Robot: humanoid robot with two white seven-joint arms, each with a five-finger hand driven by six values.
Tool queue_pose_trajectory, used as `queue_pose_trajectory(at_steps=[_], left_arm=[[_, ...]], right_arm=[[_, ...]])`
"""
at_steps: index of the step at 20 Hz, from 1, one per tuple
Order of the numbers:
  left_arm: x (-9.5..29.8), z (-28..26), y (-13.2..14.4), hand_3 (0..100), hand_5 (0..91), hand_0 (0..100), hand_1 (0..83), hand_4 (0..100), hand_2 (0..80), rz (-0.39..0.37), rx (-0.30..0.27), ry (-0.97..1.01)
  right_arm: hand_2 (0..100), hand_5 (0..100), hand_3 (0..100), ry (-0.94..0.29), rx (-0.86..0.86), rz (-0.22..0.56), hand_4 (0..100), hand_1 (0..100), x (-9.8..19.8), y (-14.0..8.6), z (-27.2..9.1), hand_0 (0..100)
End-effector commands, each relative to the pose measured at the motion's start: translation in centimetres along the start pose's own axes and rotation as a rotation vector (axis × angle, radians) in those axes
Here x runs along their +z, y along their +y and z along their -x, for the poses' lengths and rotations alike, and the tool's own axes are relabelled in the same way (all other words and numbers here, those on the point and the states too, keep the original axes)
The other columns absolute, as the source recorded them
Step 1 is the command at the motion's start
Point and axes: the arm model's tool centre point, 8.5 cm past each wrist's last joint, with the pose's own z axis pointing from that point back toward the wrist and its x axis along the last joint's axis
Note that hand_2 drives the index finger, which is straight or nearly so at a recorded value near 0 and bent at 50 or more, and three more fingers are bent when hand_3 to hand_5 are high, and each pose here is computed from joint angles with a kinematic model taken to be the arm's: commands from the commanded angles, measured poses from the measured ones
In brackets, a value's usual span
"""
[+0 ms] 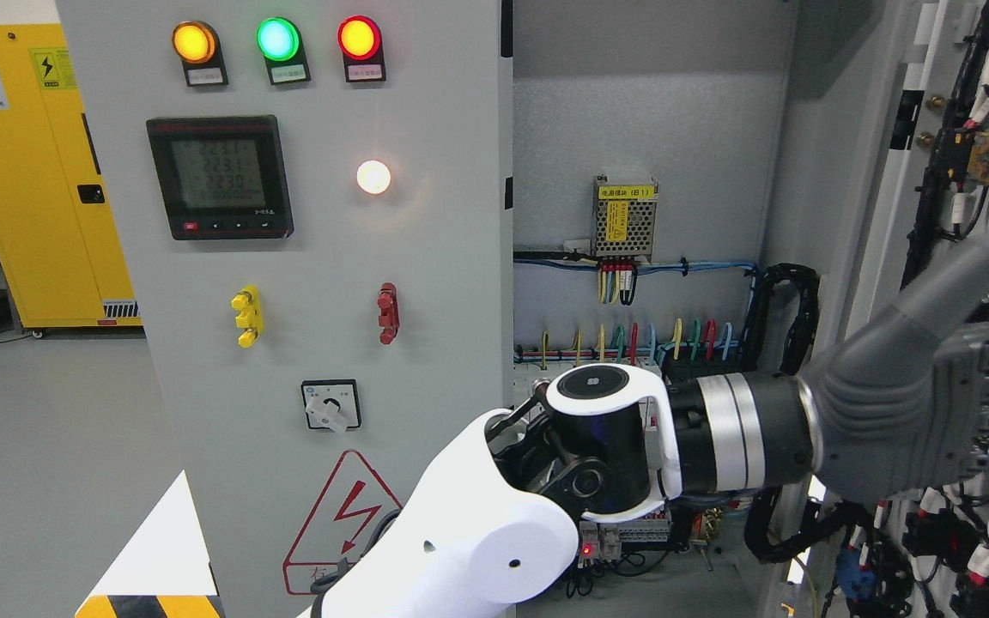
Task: Open door with both hands
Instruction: 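Withdraw the left hand down away from the cabinet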
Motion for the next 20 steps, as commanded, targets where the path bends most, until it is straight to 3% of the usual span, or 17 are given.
queue_pose_trajectory(at_steps=[1,7,10,12,16,20], left_arm=[[8.0,-0.3,1.6,0,0.0,0,0.0,0,0.0,-0.110,-0.024,-0.101],[16.0,8.5,4.3,0,0.0,0,0.0,0,0.0,-0.373,0.027,-0.106],[18.6,14.2,4.0,0,0.0,0,0.0,0,0.0,-0.484,0.046,-0.087],[20.5,18.5,3.1,0,0.0,0,0.0,0,0.0,-0.558,0.065,-0.074],[25.3,27.6,0.2,0,0.0,0,0.0,0,0.0,-0.730,0.051,0.051],[29.3,34.8,-4.0,0,0.0,0,0.0,0,0.0,-0.840,0.146,0.128]], right_arm=[[0,0,0,-0.005,-0.033,0.000,0,12,0.0,0.0,0.0,20],[0,0,0,-0.005,-0.033,0.000,0,12,0.0,0.0,0.0,20],[0,0,0,-0.004,-0.031,0.000,0,12,0.0,0.0,0.0,20],[0,0,0,-0.004,-0.031,0.000,0,12,0.0,0.0,0.0,20],[0,0,0,-0.005,-0.033,0.000,0,12,0.0,0.0,0.0,20],[0,0,0,-0.004,-0.031,0.000,0,12,0.0,0.0,0.0,20]])
